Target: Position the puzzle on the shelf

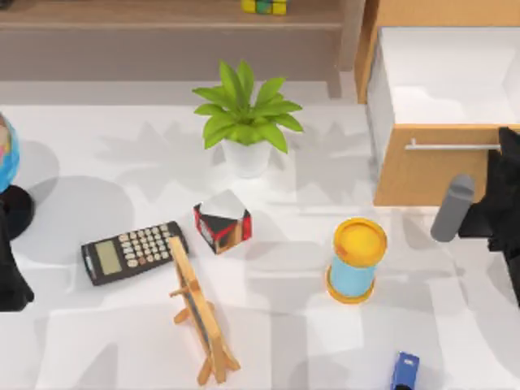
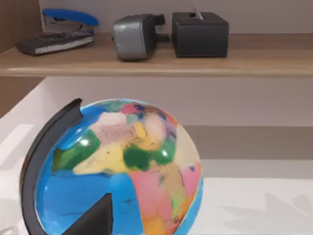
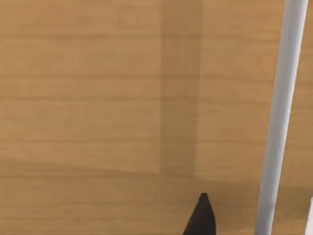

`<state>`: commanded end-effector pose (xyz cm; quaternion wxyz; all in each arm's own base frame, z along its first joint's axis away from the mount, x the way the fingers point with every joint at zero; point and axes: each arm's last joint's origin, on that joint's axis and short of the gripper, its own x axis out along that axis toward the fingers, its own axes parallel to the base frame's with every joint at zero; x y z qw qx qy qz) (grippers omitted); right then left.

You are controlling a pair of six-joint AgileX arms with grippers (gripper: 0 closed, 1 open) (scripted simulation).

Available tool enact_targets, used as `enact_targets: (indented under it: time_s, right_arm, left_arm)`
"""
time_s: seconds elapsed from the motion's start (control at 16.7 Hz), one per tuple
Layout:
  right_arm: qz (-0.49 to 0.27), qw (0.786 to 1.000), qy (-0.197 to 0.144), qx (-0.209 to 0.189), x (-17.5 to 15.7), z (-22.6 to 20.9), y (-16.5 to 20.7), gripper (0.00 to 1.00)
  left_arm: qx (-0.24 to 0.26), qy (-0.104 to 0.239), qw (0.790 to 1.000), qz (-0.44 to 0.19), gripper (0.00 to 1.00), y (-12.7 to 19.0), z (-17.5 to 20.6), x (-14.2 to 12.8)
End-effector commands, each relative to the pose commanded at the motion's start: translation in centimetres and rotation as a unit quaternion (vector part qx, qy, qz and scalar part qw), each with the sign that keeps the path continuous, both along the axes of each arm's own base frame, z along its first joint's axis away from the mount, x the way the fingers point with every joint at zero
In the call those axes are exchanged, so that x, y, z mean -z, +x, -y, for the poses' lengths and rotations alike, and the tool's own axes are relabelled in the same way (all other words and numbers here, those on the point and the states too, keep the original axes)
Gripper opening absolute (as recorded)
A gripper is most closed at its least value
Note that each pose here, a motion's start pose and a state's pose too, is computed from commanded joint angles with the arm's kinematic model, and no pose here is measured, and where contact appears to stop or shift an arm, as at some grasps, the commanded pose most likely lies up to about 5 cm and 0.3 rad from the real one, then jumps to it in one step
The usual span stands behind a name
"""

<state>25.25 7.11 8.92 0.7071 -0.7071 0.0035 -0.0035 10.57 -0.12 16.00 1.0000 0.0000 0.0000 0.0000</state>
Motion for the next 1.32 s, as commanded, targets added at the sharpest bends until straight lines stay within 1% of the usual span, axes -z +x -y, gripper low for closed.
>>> enact_targets:
  time_s: [0.18,0.24,0.84,1.32]
  right_arm:
    - [0.0,1.0,0.0,0.0,0.0,0.0,0.0,0.02]
    - [0.0,1.0,0.0,0.0,0.0,0.0,0.0,0.0]
    - [-0.002,1.0,0.002,-0.001,0.1,-0.1,0.3,0.0]
    - [-0.004,1.0,0.001,-0.002,0.2,-0.1,5.7,0.0]
  left_arm:
    - [0.0,0.0,1.0,0.0,1.0,0.0,0.0,0.0]
    - [0.0,0.0,1.0,0.0,1.0,0.0,0.0,0.0]
    - [0.0,0.0,1.0,0.0,1.0,0.0,0.0,0.0]
    - [0.0,0.0,1.0,0.0,1.0,0.0,0.0,0.0]
